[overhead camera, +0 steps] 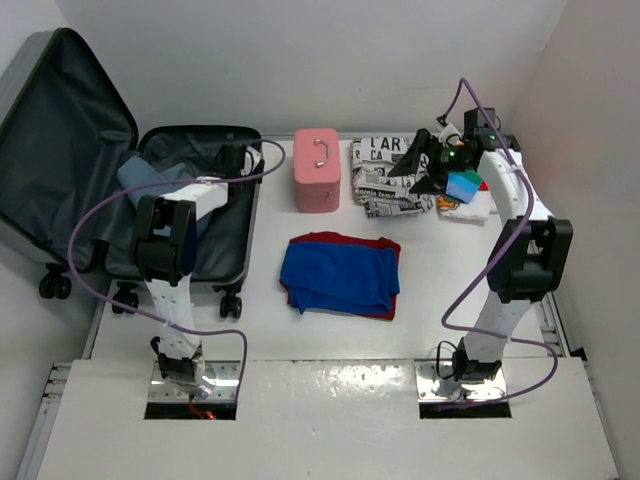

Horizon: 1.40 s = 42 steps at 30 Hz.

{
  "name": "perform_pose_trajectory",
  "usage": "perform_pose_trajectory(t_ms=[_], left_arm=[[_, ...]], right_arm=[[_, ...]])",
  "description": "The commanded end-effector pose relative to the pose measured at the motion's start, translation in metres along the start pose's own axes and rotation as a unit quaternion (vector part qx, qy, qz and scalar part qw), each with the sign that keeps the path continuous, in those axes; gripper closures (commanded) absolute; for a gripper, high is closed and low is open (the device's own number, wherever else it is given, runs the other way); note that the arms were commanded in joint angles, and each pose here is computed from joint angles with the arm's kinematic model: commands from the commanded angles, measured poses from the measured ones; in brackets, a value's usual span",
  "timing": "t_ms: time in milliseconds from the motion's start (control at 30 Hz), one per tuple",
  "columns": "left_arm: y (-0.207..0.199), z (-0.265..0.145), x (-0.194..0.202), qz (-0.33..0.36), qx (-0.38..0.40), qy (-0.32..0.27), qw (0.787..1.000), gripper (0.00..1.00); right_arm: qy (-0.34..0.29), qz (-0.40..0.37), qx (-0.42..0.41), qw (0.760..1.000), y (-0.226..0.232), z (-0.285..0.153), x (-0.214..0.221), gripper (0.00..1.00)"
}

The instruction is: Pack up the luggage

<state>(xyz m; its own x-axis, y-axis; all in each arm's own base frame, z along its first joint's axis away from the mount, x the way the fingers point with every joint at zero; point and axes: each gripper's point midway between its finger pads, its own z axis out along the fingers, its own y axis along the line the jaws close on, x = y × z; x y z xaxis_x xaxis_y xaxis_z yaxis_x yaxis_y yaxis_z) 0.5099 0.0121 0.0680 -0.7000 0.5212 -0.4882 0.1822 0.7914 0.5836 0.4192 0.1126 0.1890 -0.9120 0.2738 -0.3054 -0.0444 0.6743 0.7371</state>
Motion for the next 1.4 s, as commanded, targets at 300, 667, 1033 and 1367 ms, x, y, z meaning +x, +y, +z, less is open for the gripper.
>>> perform_pose_trajectory(t_ms=[300,667,1033,1367], left_arm=[[-0.098,-0.089,-0.017,0.171,0.255,-0.173,0.936,0.93],[0.028,-0.167,-0.077,-0.042,0.149,-0.253,0.955,0.08],[0.076,-0.168,-0.014,-0.277,0.118,-0.145,0.942,0.25],[0.045,-0.102,0.042,-0.411,0.066,0.056,0.907,0.35]], right_arm=[[-0.011,-0.022,-0.02,1.0,0.011,-0.006,-0.008,0.08],[0.0,-0.05,-0.035,0.998,0.024,-0.006,-0.001,0.07],[0.023,-0.104,-0.047,0.993,0.047,0.006,0.013,0.11],[0.023,-0.119,-0.033,0.992,0.051,0.008,0.02,0.11]])
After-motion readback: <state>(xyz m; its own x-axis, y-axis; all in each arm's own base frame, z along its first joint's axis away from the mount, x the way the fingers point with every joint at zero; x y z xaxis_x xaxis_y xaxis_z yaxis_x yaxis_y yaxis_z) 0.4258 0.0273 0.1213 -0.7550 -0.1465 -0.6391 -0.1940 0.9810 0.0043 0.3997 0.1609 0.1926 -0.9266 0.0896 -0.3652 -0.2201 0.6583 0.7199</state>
